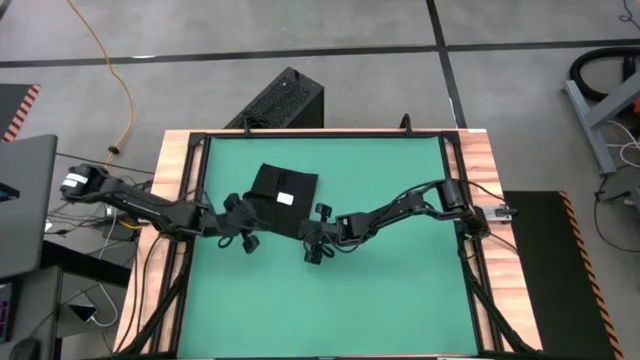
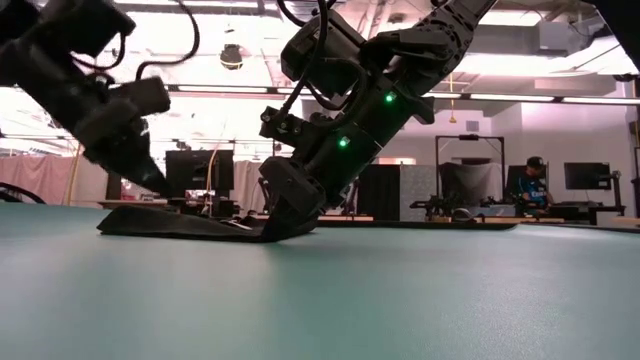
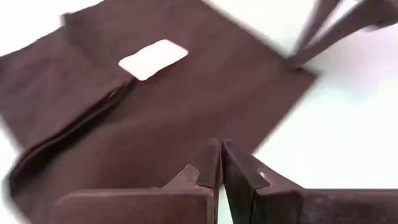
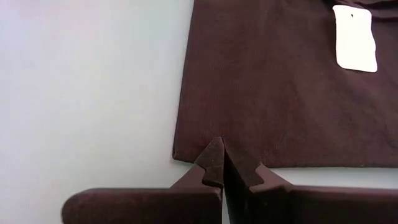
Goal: Roll towel
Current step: Roll the black towel
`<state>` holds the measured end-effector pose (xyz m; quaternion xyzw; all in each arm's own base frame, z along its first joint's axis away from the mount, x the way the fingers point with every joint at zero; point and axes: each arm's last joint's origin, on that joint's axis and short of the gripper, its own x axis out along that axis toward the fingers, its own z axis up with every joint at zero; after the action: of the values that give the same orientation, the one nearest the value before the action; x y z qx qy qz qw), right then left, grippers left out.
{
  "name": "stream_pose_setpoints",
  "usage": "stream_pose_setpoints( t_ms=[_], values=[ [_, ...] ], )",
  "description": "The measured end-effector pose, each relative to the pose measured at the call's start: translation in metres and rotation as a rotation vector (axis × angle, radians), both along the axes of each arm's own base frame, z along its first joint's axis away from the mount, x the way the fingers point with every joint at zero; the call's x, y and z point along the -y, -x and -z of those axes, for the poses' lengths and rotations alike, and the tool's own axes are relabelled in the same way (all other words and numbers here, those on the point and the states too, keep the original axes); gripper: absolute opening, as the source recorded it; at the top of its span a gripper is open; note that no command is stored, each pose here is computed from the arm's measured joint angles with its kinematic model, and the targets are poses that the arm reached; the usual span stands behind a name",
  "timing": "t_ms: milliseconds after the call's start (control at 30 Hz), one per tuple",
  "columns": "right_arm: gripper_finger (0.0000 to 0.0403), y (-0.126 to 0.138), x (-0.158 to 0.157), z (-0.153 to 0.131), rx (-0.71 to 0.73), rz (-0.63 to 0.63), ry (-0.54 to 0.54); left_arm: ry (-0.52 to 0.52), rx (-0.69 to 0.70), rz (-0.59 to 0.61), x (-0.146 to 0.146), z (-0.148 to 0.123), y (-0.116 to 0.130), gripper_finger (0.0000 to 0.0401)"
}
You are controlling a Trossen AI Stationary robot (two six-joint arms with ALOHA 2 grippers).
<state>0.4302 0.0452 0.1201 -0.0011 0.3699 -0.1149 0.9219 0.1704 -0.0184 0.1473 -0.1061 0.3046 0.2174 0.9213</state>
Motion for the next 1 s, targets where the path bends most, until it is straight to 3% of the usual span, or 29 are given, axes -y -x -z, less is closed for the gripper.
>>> stream_pose_setpoints(
  t_ms=[400, 700, 867, 1000],
  values=[
    [0.0020, 0.000, 0.000, 0.000, -0.001, 0.006, 0.032, -0.054, -0.188, -0.073, 0.000, 0.034, -0.005, 0.0000],
    [0.0025, 0.008, -0.021, -0.028, 0.006, -0.011, 0.379, -0.017, -0.179, -0.065, 0.002, 0.042, -0.013, 0.0000],
    [0.0076, 0.011, -0.031, -0.038, -0.008, -0.130, 0.444, 0.010, -0.146, -0.022, 0.004, 0.040, -0.016, 0.0000],
    [0.0150, 0.011, -0.037, -0.037, -0.008, -0.259, 0.373, 0.018, -0.138, 0.000, 0.005, 0.039, -0.018, 0.0000]
  ],
)
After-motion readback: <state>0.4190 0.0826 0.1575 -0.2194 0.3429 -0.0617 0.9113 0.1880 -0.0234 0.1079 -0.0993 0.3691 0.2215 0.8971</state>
